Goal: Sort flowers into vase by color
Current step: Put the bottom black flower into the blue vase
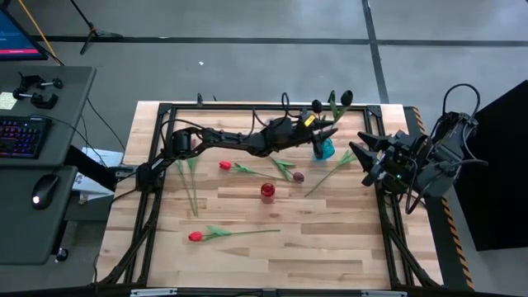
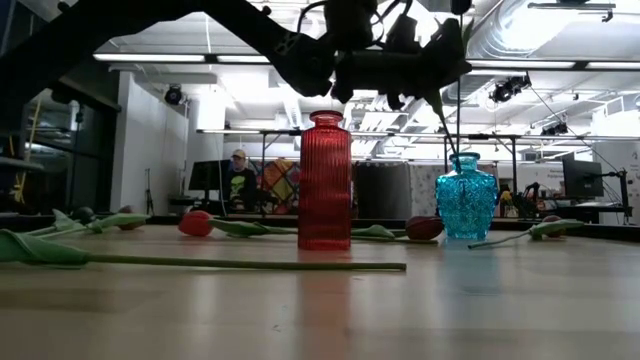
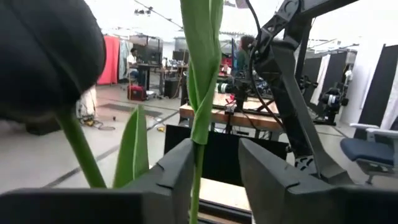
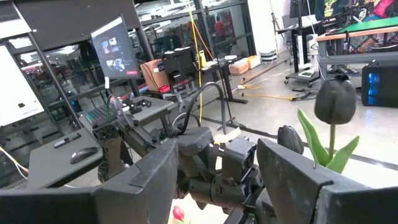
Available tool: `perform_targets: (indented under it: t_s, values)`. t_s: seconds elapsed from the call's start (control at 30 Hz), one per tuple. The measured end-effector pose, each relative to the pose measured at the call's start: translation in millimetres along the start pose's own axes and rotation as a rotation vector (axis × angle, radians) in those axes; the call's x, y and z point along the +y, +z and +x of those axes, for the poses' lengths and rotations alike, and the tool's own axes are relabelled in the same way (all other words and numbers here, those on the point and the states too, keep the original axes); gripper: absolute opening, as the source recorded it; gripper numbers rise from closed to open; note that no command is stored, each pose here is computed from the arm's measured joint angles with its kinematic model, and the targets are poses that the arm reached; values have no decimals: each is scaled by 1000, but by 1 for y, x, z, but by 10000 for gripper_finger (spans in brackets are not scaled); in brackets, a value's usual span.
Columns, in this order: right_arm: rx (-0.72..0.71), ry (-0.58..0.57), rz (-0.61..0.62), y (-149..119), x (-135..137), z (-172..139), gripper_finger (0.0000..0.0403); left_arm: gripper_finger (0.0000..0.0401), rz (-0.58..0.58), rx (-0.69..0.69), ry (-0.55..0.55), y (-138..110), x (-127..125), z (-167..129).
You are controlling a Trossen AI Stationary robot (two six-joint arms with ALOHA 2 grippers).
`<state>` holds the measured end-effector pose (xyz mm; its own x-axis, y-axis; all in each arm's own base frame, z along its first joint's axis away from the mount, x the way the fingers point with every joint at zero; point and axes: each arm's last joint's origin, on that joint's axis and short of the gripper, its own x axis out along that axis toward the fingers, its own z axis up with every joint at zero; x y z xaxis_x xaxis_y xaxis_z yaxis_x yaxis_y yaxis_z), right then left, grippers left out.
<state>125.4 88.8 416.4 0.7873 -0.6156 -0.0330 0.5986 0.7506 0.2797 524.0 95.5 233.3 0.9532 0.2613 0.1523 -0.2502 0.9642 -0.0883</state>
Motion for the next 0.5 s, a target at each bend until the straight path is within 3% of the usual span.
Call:
perform_targets:
  t_s: [0.17,0.5]
  values:
    - [0,0,0,0,0,0,209,169,-68,33,0,-3,1,0]
    - [0,0,0,0,0,0,209,222,-74,100,-49,-9,0,0]
